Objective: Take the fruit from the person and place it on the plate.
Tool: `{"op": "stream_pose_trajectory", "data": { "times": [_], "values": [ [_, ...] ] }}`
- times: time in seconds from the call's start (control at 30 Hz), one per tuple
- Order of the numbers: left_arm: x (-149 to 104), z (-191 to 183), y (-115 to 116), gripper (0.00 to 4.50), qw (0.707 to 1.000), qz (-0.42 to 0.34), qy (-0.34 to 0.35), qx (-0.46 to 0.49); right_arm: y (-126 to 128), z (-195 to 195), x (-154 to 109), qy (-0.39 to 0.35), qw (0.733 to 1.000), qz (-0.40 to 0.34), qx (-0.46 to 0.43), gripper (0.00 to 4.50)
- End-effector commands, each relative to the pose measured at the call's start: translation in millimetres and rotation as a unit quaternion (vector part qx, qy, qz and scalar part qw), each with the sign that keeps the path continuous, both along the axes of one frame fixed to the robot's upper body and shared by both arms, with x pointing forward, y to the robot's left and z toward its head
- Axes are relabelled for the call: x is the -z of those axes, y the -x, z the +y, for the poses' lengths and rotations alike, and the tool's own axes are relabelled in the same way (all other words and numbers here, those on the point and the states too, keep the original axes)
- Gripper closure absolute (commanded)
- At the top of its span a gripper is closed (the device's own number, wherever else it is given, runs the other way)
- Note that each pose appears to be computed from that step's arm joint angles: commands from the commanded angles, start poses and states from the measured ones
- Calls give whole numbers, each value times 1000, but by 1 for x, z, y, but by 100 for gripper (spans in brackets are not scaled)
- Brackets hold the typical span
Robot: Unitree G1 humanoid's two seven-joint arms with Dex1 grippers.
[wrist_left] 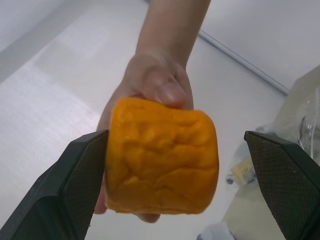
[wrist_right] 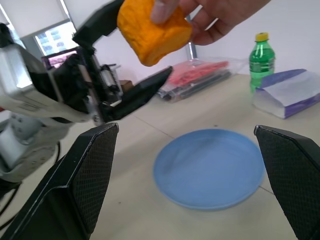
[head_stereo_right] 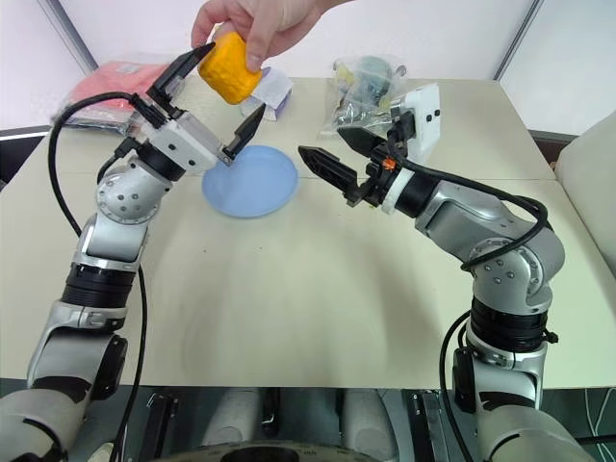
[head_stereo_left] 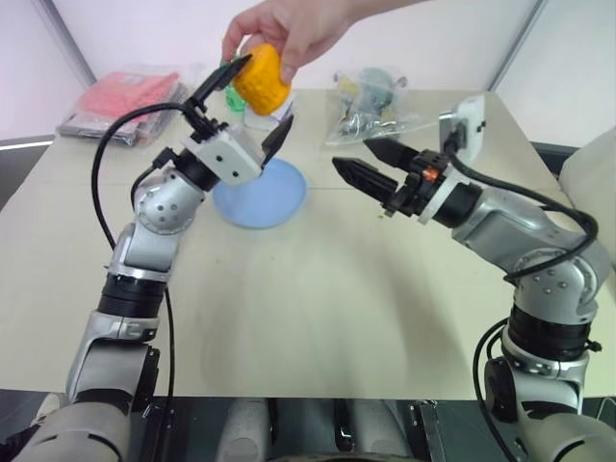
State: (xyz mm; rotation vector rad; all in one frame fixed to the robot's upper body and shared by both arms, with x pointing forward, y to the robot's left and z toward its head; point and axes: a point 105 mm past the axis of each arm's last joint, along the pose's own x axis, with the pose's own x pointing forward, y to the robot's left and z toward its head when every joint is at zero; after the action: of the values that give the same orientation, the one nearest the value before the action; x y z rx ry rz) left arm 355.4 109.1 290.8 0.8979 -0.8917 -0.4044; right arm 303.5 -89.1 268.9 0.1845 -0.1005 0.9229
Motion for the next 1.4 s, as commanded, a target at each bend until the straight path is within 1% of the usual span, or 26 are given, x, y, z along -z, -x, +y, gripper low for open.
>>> {"op": "stream_pose_trajectory", "data": {
  "times": [0.03,0.23,0.33,0.37,0.4,0.43,0.47,0.63,0.73,0.8,0.87,0.93,0.97,1.03,1.1,1.17,1.23,1.3,1.4],
  "values": [
    [-15,-2,4,0,999,-37,2,1,13,3,-14,-12,999,-30,-18,6],
    [-12,-3,-1,0,999,-35,3,0,13,4,-15,-13,999,-30,-14,6],
    [-13,-3,-1,87,999,-38,5,2,14,4,-15,-13,999,-30,-12,0],
    [-13,-4,-1,129,999,-39,5,3,13,4,-14,-13,999,-29,-11,0],
    [-14,-4,-1,184,999,-40,5,4,13,4,-14,-13,999,-29,-11,0],
    [-14,-4,-1,222,999,-41,5,5,13,4,-14,-12,999,-28,-9,0],
    [-14,-4,-1,237,999,-43,5,5,13,4,-13,-11,1000,-28,-9,0],
    [-16,-2,0,237,999,-51,16,2,13,3,-12,-10,1000,-25,-5,0],
    [-13,1,-2,237,999,-40,23,-3,12,3,-10,-7,1000,-24,-4,0],
    [-9,9,-6,237,999,-12,49,-11,13,3,-9,-4,1000,-22,-6,0],
    [3,22,-15,237,995,50,89,-25,15,2,-4,19,1000,-22,-8,0],
    [18,32,-20,237,987,111,109,-33,18,1,2,47,999,-25,-13,0],
    [21,36,-18,237,985,121,119,-33,19,1,6,66,997,-27,-14,0],
    [29,47,-21,237,971,170,163,-37,20,0,13,91,995,-27,-14,0],
    [37,56,-25,237,957,209,196,-46,19,1,15,94,995,-28,-16,0],
    [53,71,-35,237,932,258,248,-66,20,5,18,95,995,-27,-19,0],
    [66,77,-44,237,907,297,288,-75,21,6,21,96,995,-26,-22,0],
    [76,75,-52,237,890,325,310,-76,21,8,23,99,994,-26,-24,0],
    [96,65,-63,237,867,373,322,-72,21,9,23,99,994,-27,-25,0]
  ]
}}
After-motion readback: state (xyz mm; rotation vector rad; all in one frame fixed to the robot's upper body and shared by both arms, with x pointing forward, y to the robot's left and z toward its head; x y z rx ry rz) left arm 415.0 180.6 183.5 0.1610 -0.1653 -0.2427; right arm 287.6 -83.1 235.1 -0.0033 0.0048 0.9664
